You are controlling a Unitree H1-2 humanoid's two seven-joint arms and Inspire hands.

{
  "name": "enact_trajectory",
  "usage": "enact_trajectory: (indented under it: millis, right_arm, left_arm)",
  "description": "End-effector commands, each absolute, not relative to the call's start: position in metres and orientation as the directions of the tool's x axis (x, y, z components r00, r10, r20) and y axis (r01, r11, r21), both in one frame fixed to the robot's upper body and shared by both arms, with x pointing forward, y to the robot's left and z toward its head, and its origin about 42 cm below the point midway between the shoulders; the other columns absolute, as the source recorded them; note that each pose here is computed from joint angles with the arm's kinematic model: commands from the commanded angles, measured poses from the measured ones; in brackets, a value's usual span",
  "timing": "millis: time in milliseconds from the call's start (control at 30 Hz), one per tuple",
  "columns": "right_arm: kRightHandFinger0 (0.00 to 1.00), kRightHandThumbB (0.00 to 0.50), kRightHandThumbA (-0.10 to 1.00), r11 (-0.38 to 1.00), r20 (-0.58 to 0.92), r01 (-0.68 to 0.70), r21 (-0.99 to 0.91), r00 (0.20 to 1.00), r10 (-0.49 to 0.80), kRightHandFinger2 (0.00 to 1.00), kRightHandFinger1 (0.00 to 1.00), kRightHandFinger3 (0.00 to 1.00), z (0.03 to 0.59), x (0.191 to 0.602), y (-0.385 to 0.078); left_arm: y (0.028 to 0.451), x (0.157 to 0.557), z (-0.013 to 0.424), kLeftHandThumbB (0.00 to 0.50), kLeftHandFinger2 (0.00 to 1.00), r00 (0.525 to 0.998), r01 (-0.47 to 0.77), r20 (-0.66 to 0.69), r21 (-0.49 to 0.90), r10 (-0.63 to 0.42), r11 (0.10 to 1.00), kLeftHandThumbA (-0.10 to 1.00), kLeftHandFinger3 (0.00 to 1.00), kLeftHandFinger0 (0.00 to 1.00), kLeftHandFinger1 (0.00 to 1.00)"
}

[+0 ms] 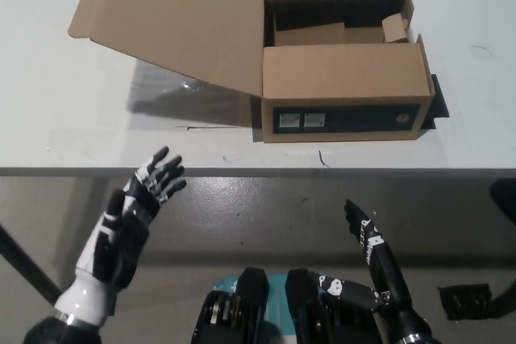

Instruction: A small storge box is placed at the center of the table and the robot uses its left hand to push the lid and close it

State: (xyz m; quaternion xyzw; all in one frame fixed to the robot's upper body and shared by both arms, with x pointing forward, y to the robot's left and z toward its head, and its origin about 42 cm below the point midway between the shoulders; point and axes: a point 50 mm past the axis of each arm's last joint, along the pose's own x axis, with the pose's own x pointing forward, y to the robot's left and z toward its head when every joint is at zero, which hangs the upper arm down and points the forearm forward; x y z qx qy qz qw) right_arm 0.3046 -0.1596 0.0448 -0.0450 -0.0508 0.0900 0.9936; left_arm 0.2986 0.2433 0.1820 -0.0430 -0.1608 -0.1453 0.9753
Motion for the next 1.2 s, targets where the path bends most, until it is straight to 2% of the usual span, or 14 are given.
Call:
enact_trajectory:
  millis: [0, 267, 767, 1167]
  right_arm:
    - [1.00, 0.374, 1.00, 0.979, 0.228, -0.172, -0.112, 0.954, 0.194, 1.00, 1.00, 1.00, 0.065, 0.312, -0.152]
    - [1.00, 0.379, 1.00, 0.980, 0.227, -0.168, -0.104, 0.956, 0.188, 1.00, 1.00, 1.00, 0.065, 0.312, -0.152]
    - [1.00, 0.388, 1.00, 0.980, 0.220, -0.169, -0.109, 0.957, 0.189, 1.00, 1.00, 1.00, 0.063, 0.311, -0.153]
    - [1.00, 0.384, 1.00, 0.980, 0.226, -0.163, -0.112, 0.956, 0.185, 1.00, 1.00, 1.00, 0.064, 0.313, -0.153]
  left_arm:
    - [0.254, 0.338, 0.231, 0.385, 1.00, 0.847, 0.528, 0.447, -0.644, -0.289, 0.553, 1.00, 1.00, 1.00, 1.00]
    - [0.259, 0.365, 0.223, 0.362, 1.00, 0.876, 0.482, 0.405, -0.707, -0.263, 0.517, 1.00, 1.00, 1.00, 1.00]
    - [0.264, 0.413, 0.201, 0.369, 1.00, 0.931, 0.362, 0.288, -0.798, -0.223, 0.483, 1.00, 1.00, 1.00, 1.00]
    - [0.260, 0.447, 0.207, 0.370, 1.00, 0.944, 0.320, 0.235, -0.820, -0.231, 0.475, 1.00, 1.00, 1.00, 1.00]
